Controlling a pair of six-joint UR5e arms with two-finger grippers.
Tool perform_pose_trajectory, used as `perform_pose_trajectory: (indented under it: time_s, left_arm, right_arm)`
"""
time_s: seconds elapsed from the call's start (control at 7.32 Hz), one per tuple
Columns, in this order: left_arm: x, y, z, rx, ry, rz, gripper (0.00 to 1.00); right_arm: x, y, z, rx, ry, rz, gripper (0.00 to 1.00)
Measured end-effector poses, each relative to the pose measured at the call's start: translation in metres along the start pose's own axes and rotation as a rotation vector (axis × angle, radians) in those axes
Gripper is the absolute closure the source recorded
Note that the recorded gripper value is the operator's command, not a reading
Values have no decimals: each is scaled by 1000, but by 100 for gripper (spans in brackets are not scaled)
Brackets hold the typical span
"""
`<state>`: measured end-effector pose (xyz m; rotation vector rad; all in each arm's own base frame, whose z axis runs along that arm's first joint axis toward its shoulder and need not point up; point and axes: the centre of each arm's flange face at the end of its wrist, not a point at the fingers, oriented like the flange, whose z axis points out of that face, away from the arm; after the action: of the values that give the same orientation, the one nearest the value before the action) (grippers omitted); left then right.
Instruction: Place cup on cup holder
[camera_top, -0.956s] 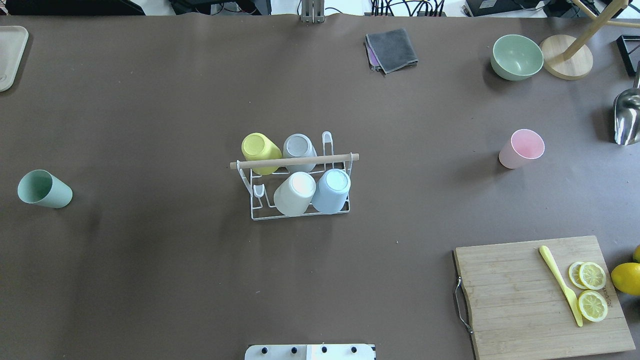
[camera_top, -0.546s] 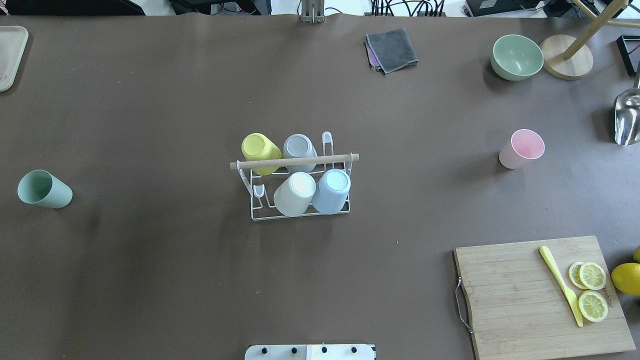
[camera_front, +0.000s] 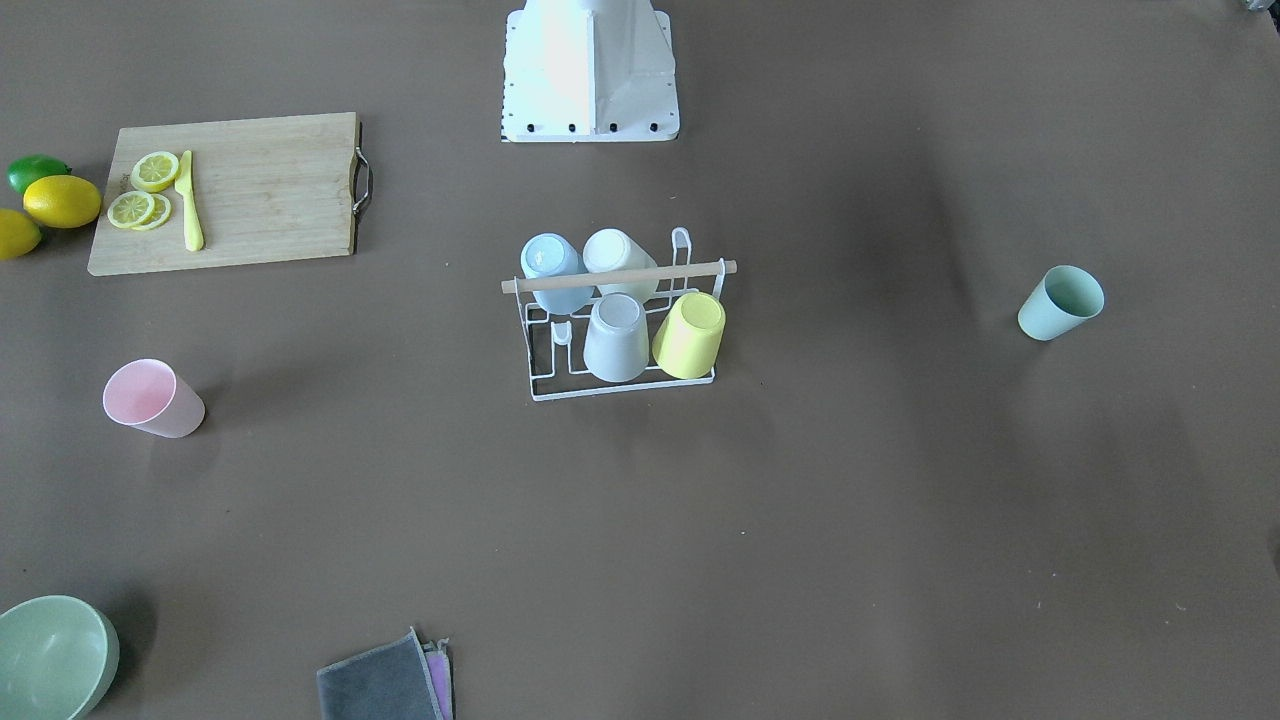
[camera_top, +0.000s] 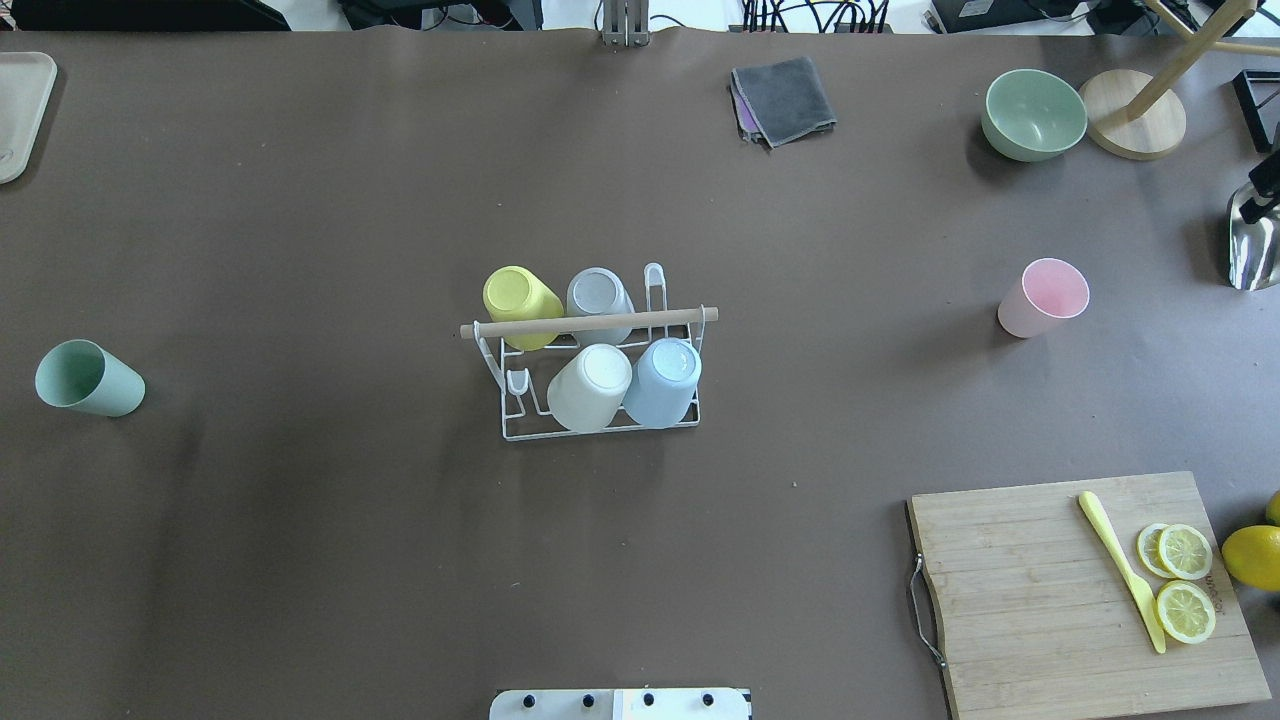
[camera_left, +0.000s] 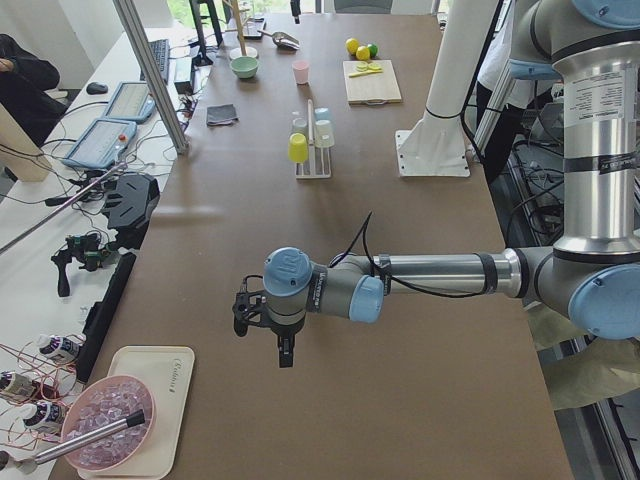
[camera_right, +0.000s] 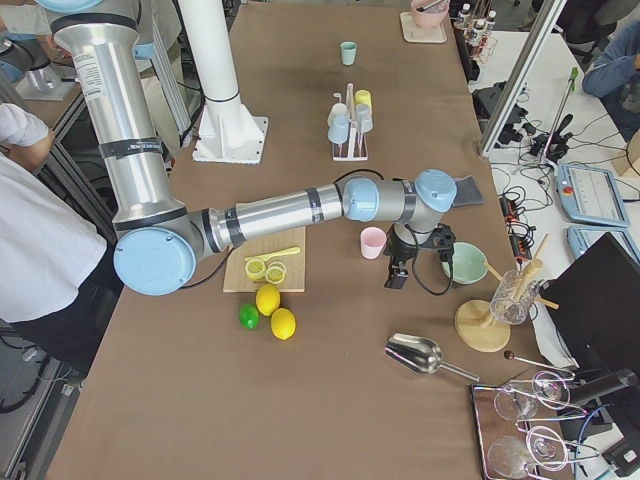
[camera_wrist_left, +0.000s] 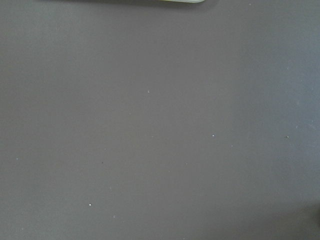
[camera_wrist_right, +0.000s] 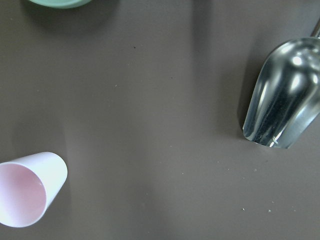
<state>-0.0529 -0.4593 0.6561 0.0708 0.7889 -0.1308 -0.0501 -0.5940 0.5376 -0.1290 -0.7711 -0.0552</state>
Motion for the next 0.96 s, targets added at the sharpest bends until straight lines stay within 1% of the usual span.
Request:
perform_pose_trajectory:
  time_s: [0.27,0.55,0.82,0.96]
  left_arm:
    - [11,-11,-8,-21,-1,-18,1]
    - [30,-37,-18,-47,-9,-36,1]
    - [44,-64,-13,-75,-21,-35,1]
    - [55,-77,-2,-93,-35,-15,1]
  right_arm:
    - [-43,-41,4,-55,3,-23,0]
    - [-106,-74,-1,-120,53,-93,0]
    - [-160,-107,-8,-147,89,-163,0]
    - [-181,-115,-9,-153,100,-210,0]
